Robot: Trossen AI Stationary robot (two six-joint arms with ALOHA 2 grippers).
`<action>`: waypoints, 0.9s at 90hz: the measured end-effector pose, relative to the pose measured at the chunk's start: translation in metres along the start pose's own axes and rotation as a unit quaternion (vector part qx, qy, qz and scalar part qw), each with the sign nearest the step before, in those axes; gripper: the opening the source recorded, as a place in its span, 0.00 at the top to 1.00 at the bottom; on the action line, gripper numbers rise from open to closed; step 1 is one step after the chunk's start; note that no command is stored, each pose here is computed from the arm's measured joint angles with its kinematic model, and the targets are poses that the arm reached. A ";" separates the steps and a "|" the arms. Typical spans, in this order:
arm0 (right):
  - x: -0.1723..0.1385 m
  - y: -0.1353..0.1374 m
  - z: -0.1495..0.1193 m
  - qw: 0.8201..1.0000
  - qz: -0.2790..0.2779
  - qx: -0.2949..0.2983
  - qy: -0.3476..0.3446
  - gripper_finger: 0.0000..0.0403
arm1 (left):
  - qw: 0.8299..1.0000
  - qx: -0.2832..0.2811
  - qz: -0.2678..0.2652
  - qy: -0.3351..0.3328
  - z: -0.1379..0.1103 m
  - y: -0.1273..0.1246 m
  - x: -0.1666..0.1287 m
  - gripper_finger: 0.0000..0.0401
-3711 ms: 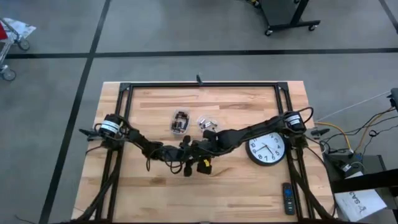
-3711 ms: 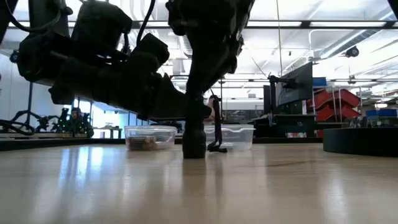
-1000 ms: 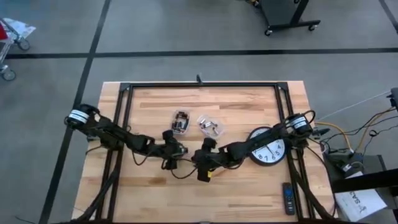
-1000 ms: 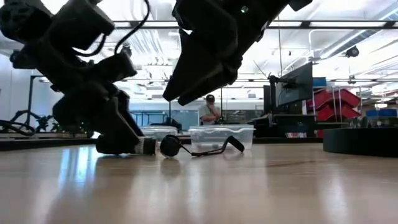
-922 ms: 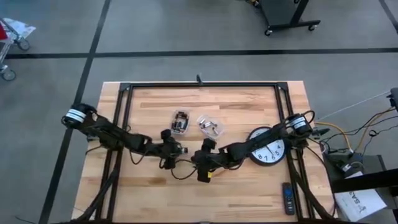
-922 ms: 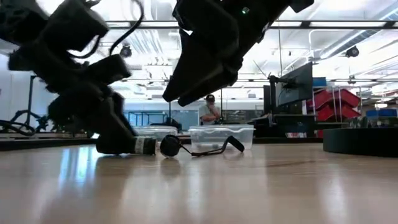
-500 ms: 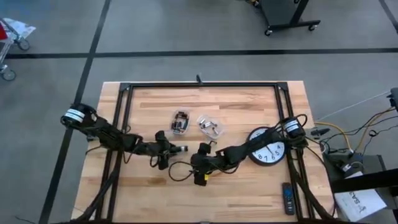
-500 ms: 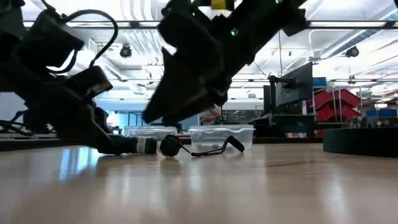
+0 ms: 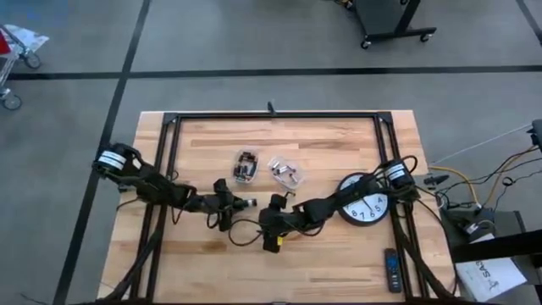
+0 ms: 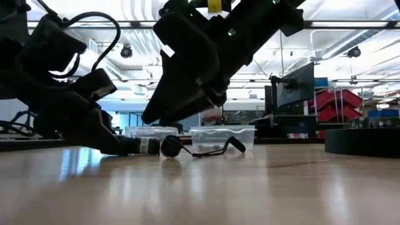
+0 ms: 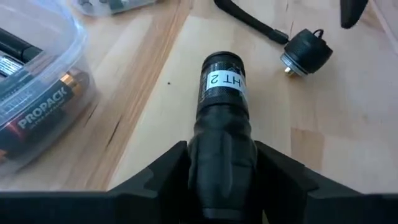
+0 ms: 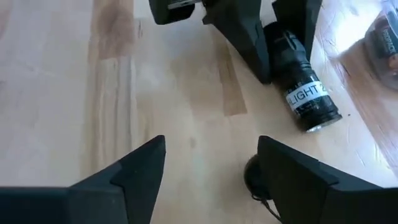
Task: Insert battery
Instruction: Insert the silver battery into the flashlight's battery compartment
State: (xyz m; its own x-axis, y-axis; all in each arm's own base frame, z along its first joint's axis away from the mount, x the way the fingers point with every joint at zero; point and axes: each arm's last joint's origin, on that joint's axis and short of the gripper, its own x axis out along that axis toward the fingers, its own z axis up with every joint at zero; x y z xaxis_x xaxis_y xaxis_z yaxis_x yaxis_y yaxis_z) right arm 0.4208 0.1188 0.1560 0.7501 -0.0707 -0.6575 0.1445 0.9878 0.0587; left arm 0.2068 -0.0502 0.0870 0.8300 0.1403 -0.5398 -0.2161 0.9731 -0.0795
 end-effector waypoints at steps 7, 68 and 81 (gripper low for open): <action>0.000 0.000 0.002 1.000 0.001 0.002 -0.004 0.44 | 1.000 -0.001 0.000 -0.001 0.000 0.000 0.000 0.64; -0.044 -0.015 0.011 0.990 -0.040 -0.077 0.114 0.51 | 0.998 -0.034 -0.026 0.047 0.009 -0.002 -0.009 0.69; -0.052 -0.026 0.004 0.978 -0.074 -0.102 0.169 0.54 | 0.991 -0.002 0.010 0.130 0.032 -0.009 -0.014 0.69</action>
State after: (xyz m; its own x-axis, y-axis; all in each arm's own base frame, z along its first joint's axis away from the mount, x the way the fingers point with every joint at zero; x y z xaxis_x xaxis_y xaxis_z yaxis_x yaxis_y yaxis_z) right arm 0.3809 0.0962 0.1912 0.4695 -0.1993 -0.8601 0.0785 0.9798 -0.1842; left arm 0.2137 -0.0548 0.1218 0.6648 0.1061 -0.7394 -0.2332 0.9699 -0.0705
